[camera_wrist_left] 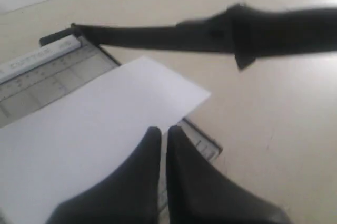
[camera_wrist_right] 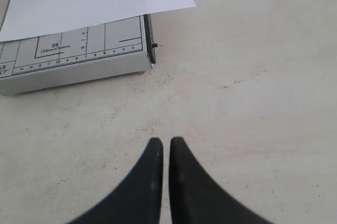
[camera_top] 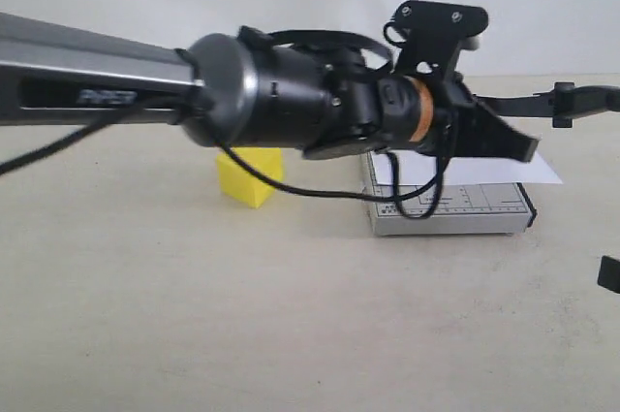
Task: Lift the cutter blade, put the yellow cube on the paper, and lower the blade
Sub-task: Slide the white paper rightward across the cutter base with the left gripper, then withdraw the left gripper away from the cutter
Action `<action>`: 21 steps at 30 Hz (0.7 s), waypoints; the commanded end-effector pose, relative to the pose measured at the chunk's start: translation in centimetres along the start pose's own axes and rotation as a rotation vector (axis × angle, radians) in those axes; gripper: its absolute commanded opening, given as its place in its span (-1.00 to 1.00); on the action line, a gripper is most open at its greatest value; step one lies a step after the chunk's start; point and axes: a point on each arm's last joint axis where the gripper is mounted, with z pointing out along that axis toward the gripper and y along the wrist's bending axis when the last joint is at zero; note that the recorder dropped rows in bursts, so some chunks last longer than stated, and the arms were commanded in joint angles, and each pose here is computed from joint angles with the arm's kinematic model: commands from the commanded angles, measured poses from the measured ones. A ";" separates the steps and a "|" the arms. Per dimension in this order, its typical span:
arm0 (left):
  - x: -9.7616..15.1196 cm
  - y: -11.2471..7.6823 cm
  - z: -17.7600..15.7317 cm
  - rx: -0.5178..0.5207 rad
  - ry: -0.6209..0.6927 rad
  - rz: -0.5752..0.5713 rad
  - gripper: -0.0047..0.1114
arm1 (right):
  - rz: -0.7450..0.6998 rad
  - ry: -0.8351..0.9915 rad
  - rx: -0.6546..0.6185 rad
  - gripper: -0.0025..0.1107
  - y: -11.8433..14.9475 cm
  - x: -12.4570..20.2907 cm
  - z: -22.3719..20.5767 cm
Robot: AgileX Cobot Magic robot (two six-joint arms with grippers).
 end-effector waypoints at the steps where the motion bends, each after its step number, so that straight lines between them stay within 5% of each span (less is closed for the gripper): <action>1: -0.1 3.0 -6.5 -0.010 -0.019 0.067 -0.84 | 0.019 0.001 -0.002 -0.86 0.0 -0.1 0.0; 5: 0.1 6.6 -12.0 -0.094 -0.036 0.130 -0.84 | 0.019 0.001 -0.002 -0.86 0.0 -0.1 0.0; 10: 2.2 11.5 -18.1 -0.345 0.199 0.872 -0.84 | 0.019 0.001 -0.002 -0.86 0.0 -0.1 0.0; 11: 2.7 12.3 -19.0 -0.396 0.262 0.935 -0.84 | 0.019 0.001 -0.002 -0.86 0.0 -0.1 0.0; 12: 2.9 13.0 -19.9 -0.437 0.292 0.923 -0.84 | 0.019 0.001 -0.002 -0.86 0.0 -0.1 0.0; 14: 3.0 13.7 -21.5 -0.487 0.253 0.696 -0.84 | 0.019 0.001 -0.002 -0.86 0.0 -0.1 0.0; 18: 3.3 14.4 -26.3 -0.539 0.105 0.451 -0.84 | 0.019 0.001 -0.002 -0.86 0.0 -0.1 0.0; 21: 4.7 15.9 -31.0 -0.669 0.007 0.241 -0.84 | 0.019 0.001 -0.002 -0.86 0.0 -0.1 0.0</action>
